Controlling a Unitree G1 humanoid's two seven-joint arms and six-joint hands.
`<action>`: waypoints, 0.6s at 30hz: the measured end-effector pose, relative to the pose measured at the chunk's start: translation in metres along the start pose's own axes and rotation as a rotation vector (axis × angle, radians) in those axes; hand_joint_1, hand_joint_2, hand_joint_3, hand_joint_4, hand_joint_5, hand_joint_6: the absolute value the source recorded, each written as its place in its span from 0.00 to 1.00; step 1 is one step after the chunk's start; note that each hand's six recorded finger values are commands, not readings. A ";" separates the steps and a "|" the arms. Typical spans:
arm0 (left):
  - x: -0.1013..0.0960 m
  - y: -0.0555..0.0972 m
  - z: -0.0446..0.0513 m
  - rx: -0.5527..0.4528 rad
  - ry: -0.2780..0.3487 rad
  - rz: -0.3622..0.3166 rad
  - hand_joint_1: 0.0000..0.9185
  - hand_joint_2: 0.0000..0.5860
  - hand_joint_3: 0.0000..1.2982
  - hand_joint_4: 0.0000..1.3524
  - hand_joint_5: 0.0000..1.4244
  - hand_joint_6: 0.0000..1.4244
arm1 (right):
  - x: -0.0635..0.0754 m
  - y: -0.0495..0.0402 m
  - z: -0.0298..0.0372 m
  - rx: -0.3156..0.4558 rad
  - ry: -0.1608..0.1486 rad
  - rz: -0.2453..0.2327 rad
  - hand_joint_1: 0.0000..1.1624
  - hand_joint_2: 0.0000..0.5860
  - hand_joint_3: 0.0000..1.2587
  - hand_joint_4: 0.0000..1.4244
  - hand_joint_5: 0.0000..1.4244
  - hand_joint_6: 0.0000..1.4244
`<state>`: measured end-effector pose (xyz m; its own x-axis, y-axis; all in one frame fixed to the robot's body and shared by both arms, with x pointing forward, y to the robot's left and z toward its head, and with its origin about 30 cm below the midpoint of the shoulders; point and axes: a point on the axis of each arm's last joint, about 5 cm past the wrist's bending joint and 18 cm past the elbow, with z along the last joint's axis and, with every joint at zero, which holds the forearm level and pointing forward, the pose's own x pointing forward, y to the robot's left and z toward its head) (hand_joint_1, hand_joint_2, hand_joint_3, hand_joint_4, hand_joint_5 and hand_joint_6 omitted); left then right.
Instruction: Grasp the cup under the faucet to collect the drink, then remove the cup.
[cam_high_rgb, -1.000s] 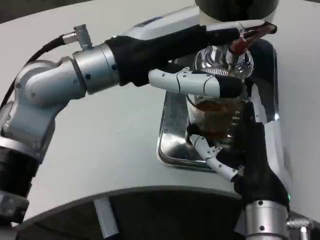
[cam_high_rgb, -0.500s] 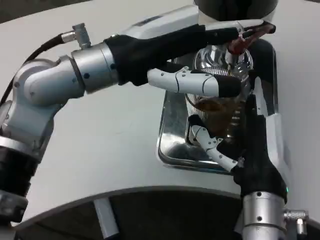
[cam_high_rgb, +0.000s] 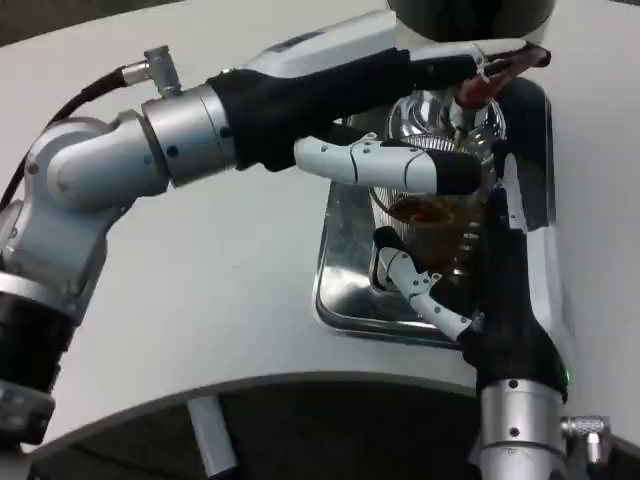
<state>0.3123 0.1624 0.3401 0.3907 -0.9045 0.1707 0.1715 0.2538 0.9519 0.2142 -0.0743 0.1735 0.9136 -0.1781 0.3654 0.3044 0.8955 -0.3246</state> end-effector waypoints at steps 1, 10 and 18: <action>0.000 0.000 0.0000 0.000 0.000 -0.001 0.00 0.17 0.09 0.00 0.03 0.12 | 0.000 0.0002 -0.0003 0.000 0.001 0.001 0.62 0.42 0.00 0.00 0.02 0.08; 0.000 0.002 0.0007 0.006 0.000 -0.007 0.00 0.17 0.10 0.00 0.03 0.12 | 0.002 0.0033 -0.0018 0.006 0.010 0.012 0.62 0.42 0.00 0.00 0.02 0.08; 0.000 0.002 0.0009 0.006 0.000 -0.009 0.00 0.17 0.10 0.00 0.03 0.12 | 0.002 0.0040 -0.0022 0.024 0.010 0.008 0.62 0.42 0.00 0.00 0.02 0.08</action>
<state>0.3119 0.1626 0.3426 0.3892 -0.9068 0.1620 0.1694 0.2433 0.9550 0.2178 -0.0719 0.1710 0.9186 -0.1753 0.3542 0.2910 0.9065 -0.3059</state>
